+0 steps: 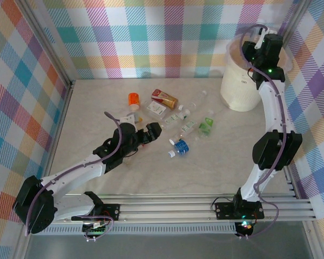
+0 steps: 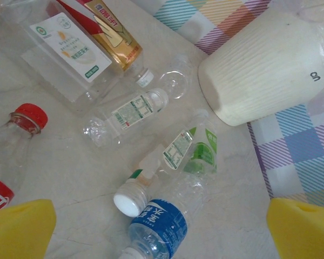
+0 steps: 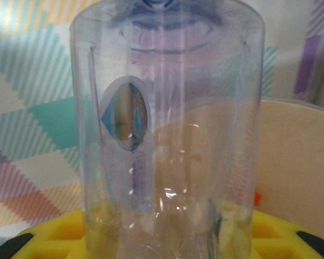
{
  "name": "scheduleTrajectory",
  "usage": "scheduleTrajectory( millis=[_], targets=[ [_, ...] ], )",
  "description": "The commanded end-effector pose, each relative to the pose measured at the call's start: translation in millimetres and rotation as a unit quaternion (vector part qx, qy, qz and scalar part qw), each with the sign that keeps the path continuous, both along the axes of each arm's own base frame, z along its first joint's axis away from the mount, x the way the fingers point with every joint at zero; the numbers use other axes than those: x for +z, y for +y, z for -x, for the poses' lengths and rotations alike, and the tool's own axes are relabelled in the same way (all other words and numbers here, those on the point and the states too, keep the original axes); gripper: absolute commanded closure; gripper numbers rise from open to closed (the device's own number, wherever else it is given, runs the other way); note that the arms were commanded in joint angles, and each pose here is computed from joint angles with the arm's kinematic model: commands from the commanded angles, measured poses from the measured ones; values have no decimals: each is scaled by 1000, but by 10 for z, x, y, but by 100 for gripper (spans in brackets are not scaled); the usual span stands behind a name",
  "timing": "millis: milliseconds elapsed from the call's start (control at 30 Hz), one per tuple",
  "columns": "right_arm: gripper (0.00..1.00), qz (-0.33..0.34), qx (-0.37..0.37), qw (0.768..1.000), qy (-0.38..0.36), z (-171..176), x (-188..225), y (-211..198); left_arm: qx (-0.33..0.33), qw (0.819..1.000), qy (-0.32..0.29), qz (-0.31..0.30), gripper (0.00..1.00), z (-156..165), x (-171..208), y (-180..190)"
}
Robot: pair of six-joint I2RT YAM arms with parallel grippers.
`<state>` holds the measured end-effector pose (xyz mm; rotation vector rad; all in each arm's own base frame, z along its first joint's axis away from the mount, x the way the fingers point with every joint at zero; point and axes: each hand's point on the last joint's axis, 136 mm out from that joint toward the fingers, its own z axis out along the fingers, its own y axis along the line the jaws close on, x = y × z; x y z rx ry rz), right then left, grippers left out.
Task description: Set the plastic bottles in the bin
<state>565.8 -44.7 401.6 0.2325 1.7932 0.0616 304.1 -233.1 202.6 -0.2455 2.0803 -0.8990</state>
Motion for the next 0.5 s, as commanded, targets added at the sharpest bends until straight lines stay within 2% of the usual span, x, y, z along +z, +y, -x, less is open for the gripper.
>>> scheduleTrajectory(
  millis=[0,300,467],
  targets=[
    [64,25,-61,997,26,-42,-81,-341,15,1000,0,-7,0,34,-18,82],
    [56,97,-187,976,46,-206,-215,-986,28,999,9,-25,0,49,-108,162],
    [55,115,-199,972,44,-259,-307,-1058,37,999,15,-30,0,50,-153,199]
  ],
)
